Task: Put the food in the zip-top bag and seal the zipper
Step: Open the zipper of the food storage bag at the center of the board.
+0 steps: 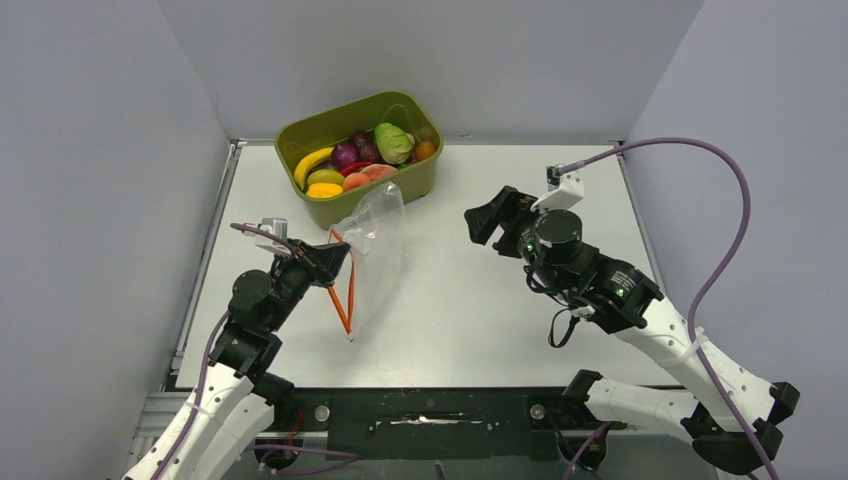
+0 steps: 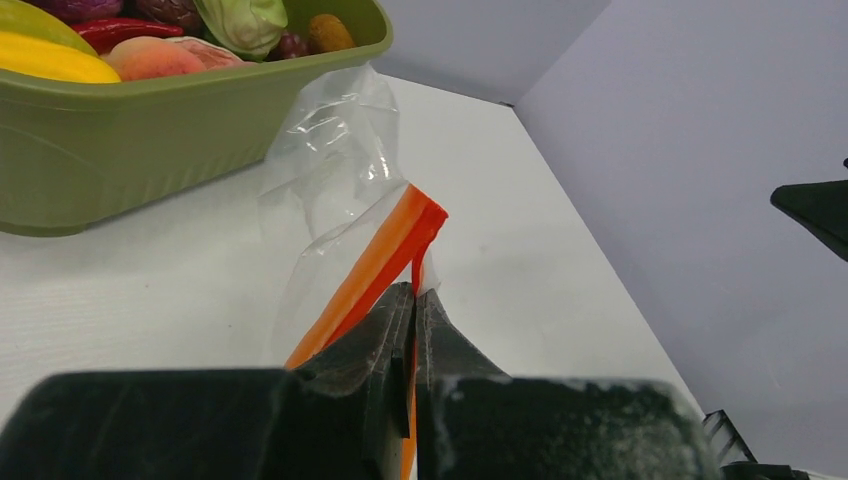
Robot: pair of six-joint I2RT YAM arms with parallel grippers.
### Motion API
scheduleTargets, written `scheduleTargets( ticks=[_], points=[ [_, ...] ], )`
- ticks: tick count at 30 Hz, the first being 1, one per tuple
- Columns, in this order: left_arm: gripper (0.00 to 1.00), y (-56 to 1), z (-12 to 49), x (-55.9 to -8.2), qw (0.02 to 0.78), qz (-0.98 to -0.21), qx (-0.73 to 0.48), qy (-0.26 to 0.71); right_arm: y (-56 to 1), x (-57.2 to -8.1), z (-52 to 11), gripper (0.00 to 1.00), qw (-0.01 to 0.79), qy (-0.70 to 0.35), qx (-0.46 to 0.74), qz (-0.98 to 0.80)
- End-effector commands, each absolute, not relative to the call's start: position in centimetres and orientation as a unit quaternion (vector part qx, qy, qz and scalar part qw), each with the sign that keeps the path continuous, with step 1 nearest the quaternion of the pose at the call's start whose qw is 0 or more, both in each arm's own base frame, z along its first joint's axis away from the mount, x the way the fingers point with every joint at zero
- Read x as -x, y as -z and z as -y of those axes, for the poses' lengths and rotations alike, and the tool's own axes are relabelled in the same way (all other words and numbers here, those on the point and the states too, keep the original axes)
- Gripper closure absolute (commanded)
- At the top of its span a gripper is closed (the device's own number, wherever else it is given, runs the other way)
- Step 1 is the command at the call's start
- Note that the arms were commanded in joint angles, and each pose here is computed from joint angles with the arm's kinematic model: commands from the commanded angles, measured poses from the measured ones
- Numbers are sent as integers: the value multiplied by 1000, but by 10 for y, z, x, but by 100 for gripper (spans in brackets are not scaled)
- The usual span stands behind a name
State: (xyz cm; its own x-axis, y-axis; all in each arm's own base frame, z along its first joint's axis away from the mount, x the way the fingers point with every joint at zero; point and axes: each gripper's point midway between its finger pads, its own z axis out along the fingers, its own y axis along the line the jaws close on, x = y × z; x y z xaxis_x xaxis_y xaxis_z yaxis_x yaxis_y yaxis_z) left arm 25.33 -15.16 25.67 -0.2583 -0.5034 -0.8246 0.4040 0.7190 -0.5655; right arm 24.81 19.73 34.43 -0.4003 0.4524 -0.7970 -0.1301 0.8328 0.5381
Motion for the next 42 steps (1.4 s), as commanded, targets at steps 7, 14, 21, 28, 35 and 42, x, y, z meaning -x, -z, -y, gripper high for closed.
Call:
scheduleTargets(
  ticks=[7,14,21,28,35,42],
  points=[
    [100,-316,140,-256,617,-631,153,445,-336,-244,-284,46,510,-333,-14,-793],
    [100,-332,133,-259,607,-615,205,460,-321,-228,-354,57,489,-354,42,-796],
    [100,-338,133,-257,591,-604,230,483,-308,-211,-412,58,476,-363,93,-796],
    [100,-330,126,-257,589,-600,252,479,-302,-210,-438,56,464,-366,97,-801],
    [100,-331,125,-256,587,-597,261,481,-272,-227,-434,55,469,-291,86,-830],
    [100,-321,122,-256,585,-613,262,462,-275,-234,-432,89,476,-257,92,-836]
  ],
)
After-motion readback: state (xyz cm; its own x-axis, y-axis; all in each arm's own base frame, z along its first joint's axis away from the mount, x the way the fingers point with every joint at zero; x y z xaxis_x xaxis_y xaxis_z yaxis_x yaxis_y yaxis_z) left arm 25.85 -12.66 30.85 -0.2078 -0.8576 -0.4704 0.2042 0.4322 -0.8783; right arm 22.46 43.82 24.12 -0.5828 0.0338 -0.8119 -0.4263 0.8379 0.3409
